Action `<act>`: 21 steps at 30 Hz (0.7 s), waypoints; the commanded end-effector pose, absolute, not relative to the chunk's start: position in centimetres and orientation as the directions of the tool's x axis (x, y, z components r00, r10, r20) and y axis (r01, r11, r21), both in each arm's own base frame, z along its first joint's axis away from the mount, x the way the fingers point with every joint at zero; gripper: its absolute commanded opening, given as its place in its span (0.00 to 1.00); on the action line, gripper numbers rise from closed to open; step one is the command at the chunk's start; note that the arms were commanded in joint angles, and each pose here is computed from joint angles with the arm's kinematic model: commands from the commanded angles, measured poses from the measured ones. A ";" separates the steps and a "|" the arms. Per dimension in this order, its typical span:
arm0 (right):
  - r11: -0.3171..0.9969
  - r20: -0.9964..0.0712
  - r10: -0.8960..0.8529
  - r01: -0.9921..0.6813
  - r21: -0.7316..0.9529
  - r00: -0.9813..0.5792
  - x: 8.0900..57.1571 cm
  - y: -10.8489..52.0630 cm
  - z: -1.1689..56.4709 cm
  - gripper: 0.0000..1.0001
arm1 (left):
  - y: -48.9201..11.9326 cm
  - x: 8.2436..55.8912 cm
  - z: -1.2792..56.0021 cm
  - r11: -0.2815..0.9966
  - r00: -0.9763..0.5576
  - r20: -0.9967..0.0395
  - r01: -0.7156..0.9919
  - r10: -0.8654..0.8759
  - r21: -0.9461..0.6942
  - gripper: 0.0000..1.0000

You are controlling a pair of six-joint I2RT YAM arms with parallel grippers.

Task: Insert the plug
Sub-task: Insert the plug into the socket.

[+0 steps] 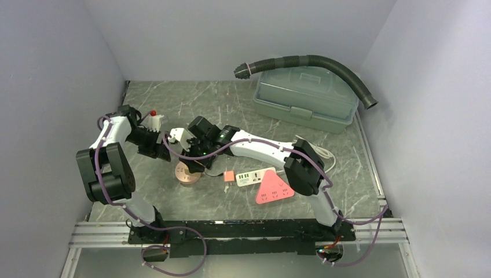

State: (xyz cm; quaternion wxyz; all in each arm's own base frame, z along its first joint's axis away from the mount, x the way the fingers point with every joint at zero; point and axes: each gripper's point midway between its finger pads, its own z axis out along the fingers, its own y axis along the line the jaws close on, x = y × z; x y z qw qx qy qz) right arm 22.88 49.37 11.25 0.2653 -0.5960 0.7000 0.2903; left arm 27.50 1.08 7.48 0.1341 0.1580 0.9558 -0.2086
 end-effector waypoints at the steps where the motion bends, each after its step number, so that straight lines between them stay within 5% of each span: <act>1: 0.124 -0.845 -0.527 -0.992 0.029 -0.090 24.2 50.7 19.6 0.00 | 0.7 28.0 9.0 0.842 -0.898 -0.360 0.387 0.252 -0.375 0.84; 21: 0.084 -0.816 -0.565 -0.992 0.092 -0.124 24.0 49.3 16.6 0.00 | 0.7 27.9 8.1 0.843 -0.909 -0.338 0.372 0.246 -0.389 0.83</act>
